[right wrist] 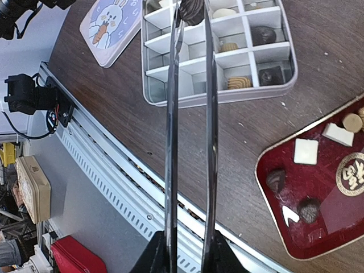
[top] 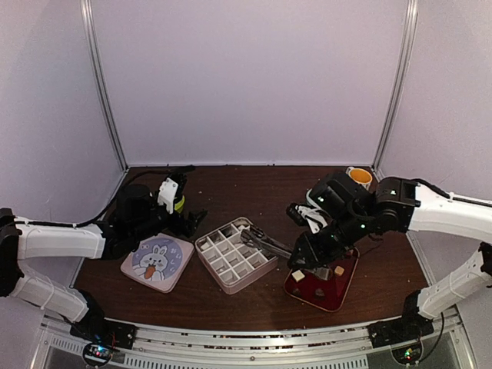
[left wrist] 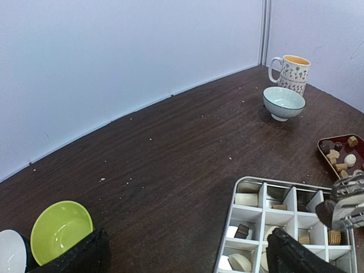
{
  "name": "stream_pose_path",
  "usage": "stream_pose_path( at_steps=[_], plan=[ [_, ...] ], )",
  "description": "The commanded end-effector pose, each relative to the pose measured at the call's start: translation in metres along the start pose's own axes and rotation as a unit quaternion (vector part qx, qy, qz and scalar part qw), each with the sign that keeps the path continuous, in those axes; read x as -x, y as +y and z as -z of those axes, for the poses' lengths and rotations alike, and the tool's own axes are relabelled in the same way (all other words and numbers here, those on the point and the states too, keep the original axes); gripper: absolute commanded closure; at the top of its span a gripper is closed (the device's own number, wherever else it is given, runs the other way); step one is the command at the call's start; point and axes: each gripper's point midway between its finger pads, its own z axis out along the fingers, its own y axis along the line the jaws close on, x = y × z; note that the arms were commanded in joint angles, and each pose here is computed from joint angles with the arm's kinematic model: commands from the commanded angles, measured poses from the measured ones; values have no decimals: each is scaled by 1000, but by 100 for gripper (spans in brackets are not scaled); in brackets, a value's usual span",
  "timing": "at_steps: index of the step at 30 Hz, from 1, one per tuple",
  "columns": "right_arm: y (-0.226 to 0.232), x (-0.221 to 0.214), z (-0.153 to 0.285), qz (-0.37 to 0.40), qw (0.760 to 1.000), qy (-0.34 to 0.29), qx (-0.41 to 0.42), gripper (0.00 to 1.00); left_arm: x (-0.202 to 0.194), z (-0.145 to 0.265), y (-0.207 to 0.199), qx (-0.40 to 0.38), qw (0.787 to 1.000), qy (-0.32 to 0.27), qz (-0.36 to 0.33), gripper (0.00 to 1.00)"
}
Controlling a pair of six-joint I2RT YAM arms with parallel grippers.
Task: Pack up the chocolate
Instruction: Place the fake chocolate in the empty pocket of the box.
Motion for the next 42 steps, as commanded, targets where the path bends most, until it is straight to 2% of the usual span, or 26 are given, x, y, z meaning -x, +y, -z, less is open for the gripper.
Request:
stream_pose_path(
  at_steps=[1, 8, 15, 27, 36, 42],
  plan=[
    [37, 25, -13, 42, 998, -22, 48, 79, 18, -2, -1, 0, 1000, -27, -3, 2],
    [66, 35, -41, 62, 996, -14, 68, 79, 18, -2, -1, 0, 1000, -27, -2, 2],
    [63, 32, -61, 65, 997, 4, 52, 79, 18, -2, -1, -1, 1000, -27, -2, 2],
    [53, 28, -71, 65, 997, 13, 31, 78, 19, -1, -1, 0, 1000, -28, -2, 2],
    [51, 29, -71, 65, 997, 11, 26, 68, 19, -1, 0, 1, 1000, -28, -2, 2],
    [50, 28, -67, 66, 998, 9, 23, 68, 18, -1, 0, 1, 1000, -27, -3, 2]
  ],
)
